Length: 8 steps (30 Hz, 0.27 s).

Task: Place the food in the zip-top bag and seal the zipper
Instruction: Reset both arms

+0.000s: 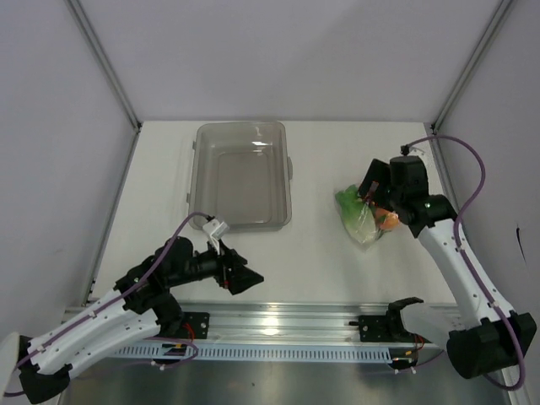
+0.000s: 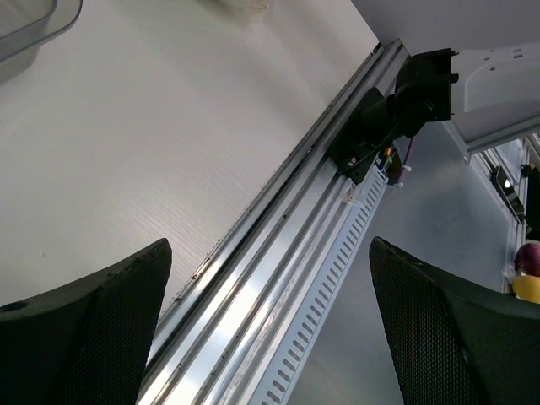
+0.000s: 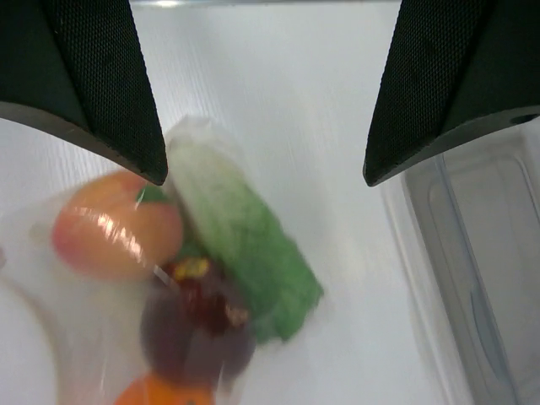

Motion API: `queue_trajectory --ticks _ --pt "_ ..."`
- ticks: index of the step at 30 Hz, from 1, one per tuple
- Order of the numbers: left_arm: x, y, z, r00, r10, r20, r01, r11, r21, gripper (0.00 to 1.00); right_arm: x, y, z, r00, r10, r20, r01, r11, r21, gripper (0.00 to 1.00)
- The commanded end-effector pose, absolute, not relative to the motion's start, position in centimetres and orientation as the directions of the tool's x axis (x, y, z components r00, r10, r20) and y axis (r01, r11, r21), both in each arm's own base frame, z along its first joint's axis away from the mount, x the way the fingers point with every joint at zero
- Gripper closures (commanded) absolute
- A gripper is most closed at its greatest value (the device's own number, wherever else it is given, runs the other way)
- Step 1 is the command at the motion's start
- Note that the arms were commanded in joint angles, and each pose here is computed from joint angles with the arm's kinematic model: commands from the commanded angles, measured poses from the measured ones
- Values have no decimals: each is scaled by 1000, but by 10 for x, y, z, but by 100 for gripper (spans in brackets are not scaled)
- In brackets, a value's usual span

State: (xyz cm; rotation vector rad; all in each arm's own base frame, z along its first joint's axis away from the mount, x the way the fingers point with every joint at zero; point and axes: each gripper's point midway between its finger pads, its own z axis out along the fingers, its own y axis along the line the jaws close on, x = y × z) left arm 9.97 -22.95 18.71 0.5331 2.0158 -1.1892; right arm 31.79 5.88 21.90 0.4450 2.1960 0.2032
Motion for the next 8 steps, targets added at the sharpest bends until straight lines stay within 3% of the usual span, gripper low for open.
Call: queue_trajectory --ticks 1,8 --pt "104 -234 191 -667 -73 -741 630 476 -614 1 264 69 189 -658 400 -638 309 916 255 1" --pt "96 -241 186 -697 -115 -708 621 397 -676 1 207 97 193 -638 440 -633 185 884 428 1"
